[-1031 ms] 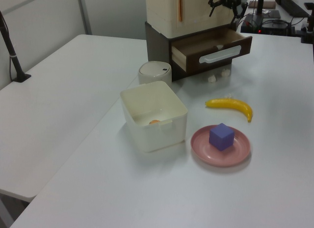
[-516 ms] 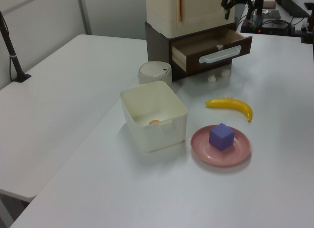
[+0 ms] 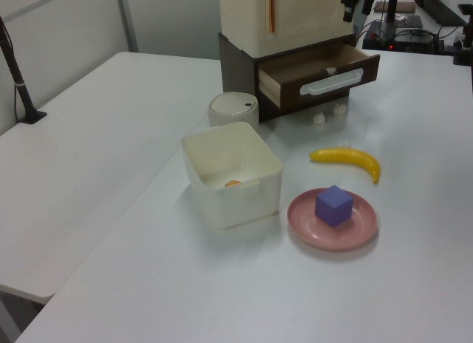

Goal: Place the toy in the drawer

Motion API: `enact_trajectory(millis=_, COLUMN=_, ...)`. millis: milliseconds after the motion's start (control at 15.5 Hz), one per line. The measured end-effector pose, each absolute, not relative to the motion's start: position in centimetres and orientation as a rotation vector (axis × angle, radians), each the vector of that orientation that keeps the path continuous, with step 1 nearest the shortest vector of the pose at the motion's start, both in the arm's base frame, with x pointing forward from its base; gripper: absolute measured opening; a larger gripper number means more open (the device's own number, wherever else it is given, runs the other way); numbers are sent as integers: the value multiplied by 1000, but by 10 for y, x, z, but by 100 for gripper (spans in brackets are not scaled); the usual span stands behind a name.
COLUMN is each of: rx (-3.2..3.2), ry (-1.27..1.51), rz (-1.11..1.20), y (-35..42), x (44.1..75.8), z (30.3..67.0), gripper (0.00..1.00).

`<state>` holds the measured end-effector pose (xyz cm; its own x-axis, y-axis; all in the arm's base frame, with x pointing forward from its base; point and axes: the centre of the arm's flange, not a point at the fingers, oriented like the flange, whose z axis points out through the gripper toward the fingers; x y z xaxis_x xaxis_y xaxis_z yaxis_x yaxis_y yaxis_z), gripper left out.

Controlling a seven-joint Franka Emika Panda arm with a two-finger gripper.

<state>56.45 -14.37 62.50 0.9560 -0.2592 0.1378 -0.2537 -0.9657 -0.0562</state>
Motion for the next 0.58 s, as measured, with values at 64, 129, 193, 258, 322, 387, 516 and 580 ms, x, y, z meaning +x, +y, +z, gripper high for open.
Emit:
enact_trajectory(millis=64, rx=-3090, ry=300, rz=-237, y=-132, x=565, z=630, gripper=100)
enact_trajectory(millis=129, rx=-3094, ry=249, rz=-229, y=-123, x=564, z=632, gripper=100)
enact_trajectory(millis=193, rx=-3096, ry=230, rz=-197, y=-119, x=562, z=632, gripper=100)
enact_trajectory(millis=258, rx=-3096, ry=219, rz=-158, y=-117, x=559, z=630, gripper=100)
enact_trajectory(millis=322, rx=-3095, ry=208, rz=-124, y=-116, x=556, z=629, gripper=100)
enact_trajectory(millis=387, rx=-3095, ry=200, rz=-112, y=-116, x=555, z=629, gripper=100)
enact_trajectory(millis=516, rx=-3093, ry=197, rz=-98, y=-116, x=552, z=630, gripper=100)
enact_trajectory(millis=580, rx=-3093, ry=196, rz=-99, y=-115, x=552, z=631, gripper=100)
